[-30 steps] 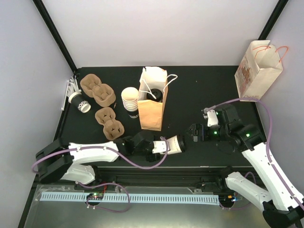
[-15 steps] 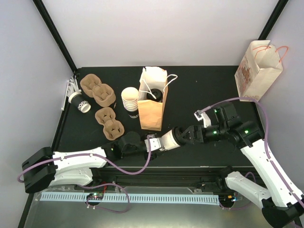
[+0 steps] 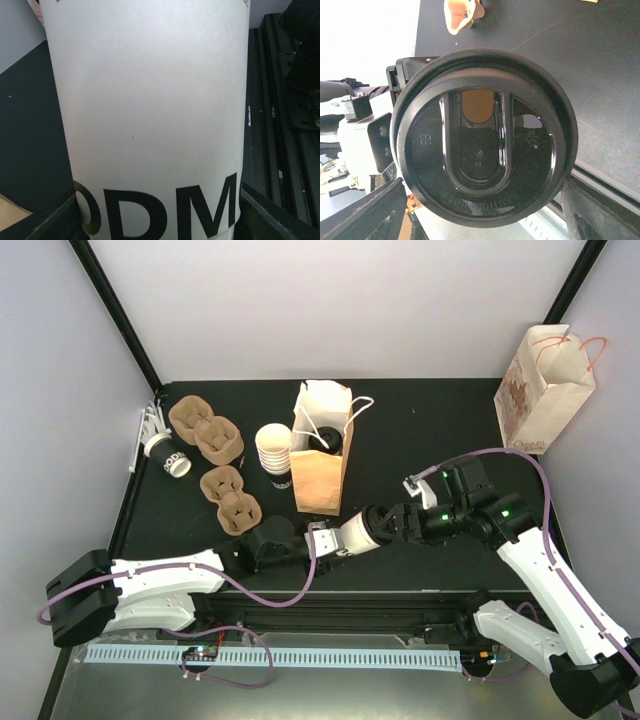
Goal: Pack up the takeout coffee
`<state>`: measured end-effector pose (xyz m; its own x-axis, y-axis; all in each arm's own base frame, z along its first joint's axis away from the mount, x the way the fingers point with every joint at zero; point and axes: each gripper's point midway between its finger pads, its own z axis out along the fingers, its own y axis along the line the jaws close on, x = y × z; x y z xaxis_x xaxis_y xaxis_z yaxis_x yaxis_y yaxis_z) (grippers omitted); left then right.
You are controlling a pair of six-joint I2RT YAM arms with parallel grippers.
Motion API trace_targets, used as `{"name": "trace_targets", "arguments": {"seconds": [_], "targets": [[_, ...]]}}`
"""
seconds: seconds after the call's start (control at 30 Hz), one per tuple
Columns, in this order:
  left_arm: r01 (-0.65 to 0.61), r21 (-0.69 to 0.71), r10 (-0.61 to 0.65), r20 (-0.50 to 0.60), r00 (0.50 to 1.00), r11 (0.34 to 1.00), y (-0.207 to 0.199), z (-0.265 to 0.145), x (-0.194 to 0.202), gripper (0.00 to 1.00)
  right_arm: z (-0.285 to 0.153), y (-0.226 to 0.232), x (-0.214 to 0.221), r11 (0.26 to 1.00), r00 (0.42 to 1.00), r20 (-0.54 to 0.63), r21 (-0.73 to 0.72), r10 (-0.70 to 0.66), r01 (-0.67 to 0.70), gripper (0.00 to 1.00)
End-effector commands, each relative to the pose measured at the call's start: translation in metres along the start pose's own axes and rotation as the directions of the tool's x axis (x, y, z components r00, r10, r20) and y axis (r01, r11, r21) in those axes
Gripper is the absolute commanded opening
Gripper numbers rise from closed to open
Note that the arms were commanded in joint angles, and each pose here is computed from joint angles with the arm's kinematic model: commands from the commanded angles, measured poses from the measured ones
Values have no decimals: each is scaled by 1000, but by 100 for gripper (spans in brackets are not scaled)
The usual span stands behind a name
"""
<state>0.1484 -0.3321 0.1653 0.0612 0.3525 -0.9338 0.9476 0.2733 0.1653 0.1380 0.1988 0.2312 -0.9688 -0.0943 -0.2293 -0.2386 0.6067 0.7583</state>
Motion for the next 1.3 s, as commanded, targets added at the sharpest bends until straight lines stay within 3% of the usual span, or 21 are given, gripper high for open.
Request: {"name": "trace_targets", "arguments": {"seconds": [0.0,0.13,0.23,0.33,0.53,0.9,1.17,1.27], "targets": [[-17,32,15,58,998,999,-4,-3,-15,58,-1,8,-10,1000,999,28,-17,-21,22,87],[-20,42,18,54,998,999,-6,-2,-14,58,0,8,-12,1000,999,25,-12,-26,26,84],[-20,45,18,43,999,999,-6,0,-12,57,-3,6,-14,999,999,27,20,-43,42,93],[-19,46,17,37,999,999,-7,0,-11,57,-5,4,-16,998,998,29,45,-50,49,94],[-23,49,21,33,999,999,-7,1,-10,57,-4,1,-16,997,999,24,61,-48,46,88],[-28,60,26,38,999,998,-8,2,-12,57,4,4,-11,998,998,-18,24,-52,52,87],[-26,56,24,37,999,998,-7,4,-14,57,12,1,-8,998,998,-44,33,-52,54,78],[-20,44,18,40,999,999,-4,5,-16,66,12,-1,-9,997,998,-40,46,-53,55,73]]}}
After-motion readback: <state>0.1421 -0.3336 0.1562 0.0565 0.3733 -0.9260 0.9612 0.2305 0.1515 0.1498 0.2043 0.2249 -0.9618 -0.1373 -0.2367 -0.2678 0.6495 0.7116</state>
